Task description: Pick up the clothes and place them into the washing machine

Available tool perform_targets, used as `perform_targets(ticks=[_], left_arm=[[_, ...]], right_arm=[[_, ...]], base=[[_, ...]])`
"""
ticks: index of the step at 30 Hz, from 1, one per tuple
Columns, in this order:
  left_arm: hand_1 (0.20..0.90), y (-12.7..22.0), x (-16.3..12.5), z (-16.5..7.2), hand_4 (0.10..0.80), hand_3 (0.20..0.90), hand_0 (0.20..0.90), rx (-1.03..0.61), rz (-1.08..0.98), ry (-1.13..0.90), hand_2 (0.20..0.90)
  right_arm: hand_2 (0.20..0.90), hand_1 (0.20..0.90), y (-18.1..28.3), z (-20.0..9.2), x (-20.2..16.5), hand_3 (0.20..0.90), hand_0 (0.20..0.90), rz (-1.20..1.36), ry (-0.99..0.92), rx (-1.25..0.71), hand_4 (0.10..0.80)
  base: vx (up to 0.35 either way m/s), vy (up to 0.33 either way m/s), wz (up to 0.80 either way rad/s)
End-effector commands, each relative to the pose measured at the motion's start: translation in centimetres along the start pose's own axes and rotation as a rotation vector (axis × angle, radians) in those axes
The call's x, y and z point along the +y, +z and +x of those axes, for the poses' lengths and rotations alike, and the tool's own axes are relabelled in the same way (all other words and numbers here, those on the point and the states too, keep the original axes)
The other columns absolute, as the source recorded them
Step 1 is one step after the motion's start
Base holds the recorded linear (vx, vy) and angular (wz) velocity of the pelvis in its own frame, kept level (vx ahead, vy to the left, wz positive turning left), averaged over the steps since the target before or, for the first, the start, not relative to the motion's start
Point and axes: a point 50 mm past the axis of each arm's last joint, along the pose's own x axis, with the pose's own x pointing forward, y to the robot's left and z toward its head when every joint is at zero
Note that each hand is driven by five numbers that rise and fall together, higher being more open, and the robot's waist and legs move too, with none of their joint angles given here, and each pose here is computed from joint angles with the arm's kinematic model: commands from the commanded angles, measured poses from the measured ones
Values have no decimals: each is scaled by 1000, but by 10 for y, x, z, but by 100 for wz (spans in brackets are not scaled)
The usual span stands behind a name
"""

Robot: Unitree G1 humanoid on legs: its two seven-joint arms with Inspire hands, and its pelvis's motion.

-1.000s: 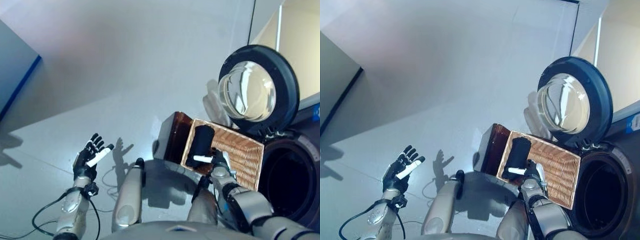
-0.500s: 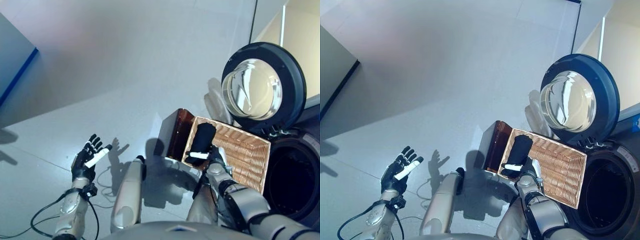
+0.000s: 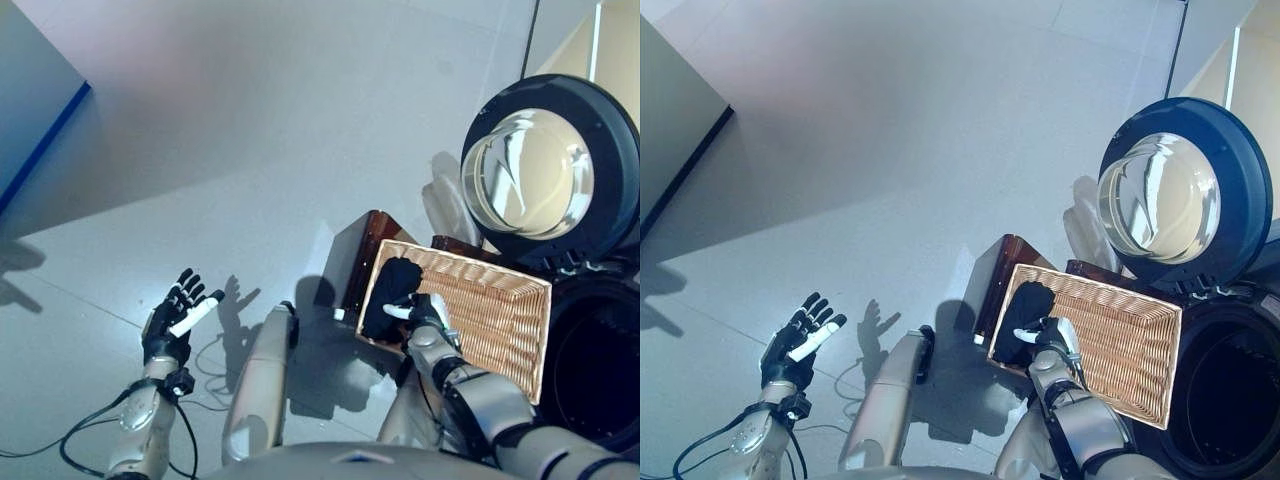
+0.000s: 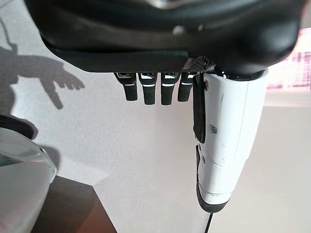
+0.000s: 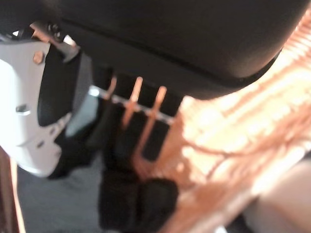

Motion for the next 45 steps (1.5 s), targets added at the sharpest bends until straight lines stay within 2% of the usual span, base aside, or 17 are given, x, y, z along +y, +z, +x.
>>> perform_targets(ticks=[1, 9, 12, 13, 16, 28, 31, 35, 36, 45], left_arm=[[900, 32, -7, 5, 800, 900, 900, -148, 29, -68, 900], [900, 32, -5, 6, 800, 900, 900, -151, 25, -53, 900], [900, 30, -1, 5, 800, 900, 900, -151, 19, -30, 900], [900, 30, -1, 5, 800, 900, 900, -151, 19, -30, 900], [900, 30, 2, 4, 800, 900, 900, -156, 11, -9, 900], [900, 26, 11, 2, 800, 900, 900, -144, -9, 24, 900], [900, 25, 12, 2, 800, 900, 900, -143, -10, 25, 900], [900, 27, 13, 2, 800, 900, 900, -149, -3, 17, 900], [900, 27, 13, 2, 800, 900, 900, -147, 6, 15, 900], [900, 30, 9, 0, 800, 900, 900, -166, 11, 9, 900]], right_arm=[[200, 200, -2, -2, 5, 200, 200, 18, 23, 5, 300], [200, 200, 5, 1, -4, 200, 200, 229, -14, 6, 300], [200, 200, 8, 4, -15, 200, 200, 449, -54, 3, 300], [200, 200, 8, 4, -15, 200, 200, 449, -54, 3, 300], [200, 200, 8, 9, -36, 200, 200, 675, -112, -15, 300], [200, 200, 0, 14, -92, 200, 200, 1118, -282, -96, 300], [200, 200, -5, 15, -96, 200, 200, 1124, -302, -85, 300], [200, 200, -8, 16, -104, 200, 200, 951, -309, -82, 300], [900, 900, -3, 16, -106, 900, 900, 821, -306, -96, 800], [900, 900, 22, 17, -86, 900, 900, 620, -266, -126, 800]], base=[[0, 0, 0], [2, 2, 0], [0, 0, 0], [0, 0, 0], [0, 0, 0], [16, -34, -7], [9, -29, -8], [-5, -25, -2], [-21, -34, 3], [-3, 3, 0]])
